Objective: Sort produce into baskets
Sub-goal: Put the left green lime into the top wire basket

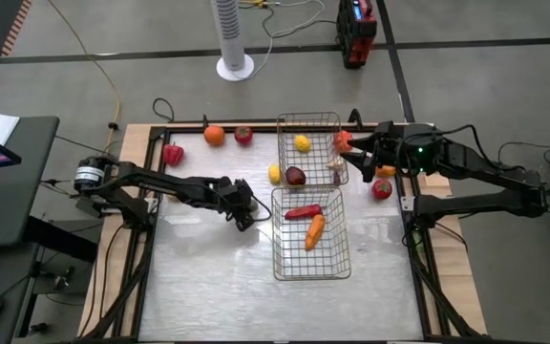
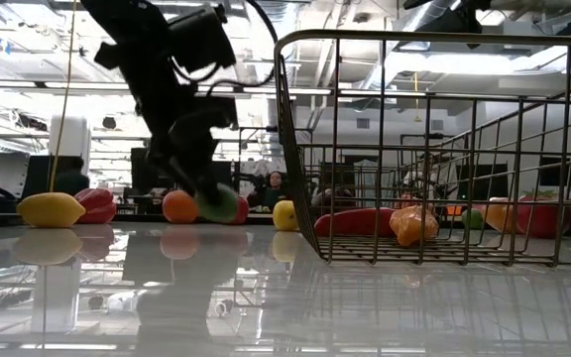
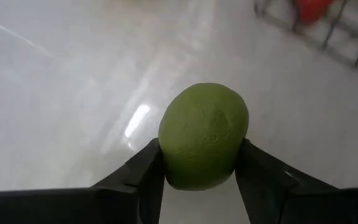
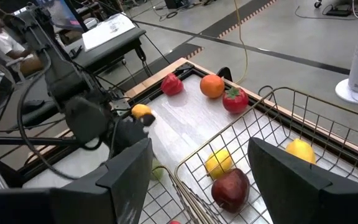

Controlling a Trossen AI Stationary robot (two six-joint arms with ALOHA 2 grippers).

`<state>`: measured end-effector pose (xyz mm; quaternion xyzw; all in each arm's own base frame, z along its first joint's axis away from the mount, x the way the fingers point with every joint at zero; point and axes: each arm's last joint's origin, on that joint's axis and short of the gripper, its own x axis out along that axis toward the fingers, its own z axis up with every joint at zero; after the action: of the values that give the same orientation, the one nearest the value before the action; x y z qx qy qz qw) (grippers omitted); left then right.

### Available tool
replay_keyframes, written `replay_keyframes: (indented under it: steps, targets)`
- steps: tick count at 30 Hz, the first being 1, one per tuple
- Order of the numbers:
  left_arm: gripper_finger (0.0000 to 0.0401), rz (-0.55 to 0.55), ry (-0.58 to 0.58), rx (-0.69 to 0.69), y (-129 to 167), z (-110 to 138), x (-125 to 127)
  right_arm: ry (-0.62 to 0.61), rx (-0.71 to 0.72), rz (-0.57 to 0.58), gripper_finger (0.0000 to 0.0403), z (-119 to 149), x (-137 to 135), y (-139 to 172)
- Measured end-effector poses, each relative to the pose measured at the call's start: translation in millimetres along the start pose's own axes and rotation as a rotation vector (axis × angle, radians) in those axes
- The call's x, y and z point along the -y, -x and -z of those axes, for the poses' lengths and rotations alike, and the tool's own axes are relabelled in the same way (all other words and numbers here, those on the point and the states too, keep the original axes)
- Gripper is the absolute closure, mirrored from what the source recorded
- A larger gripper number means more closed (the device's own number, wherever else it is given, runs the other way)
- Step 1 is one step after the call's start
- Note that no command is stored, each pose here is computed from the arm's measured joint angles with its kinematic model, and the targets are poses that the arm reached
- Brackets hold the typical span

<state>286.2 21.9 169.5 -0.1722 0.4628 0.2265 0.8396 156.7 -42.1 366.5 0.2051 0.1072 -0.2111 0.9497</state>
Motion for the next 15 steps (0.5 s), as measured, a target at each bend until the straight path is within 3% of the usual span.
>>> replay_keyframes:
  steps: [5, 10, 15]
  targets:
    - [0.0247, -0.055, 0.137, 0.178, 30, -20, -20, 0.0, -0.002, -0.005, 0.0112, 0, 0, 0]
    - [0.0247, 0.053, 0.31, 0.411, 53, -49, -37, 0.011, 0.0, -0.005, 0.0112, 0, 0, 0]
    - [0.0247, 0.139, 0.348, 0.524, 45, -71, -35, 0.017, 0.009, -0.009, 0.0112, -1, -1, 0]
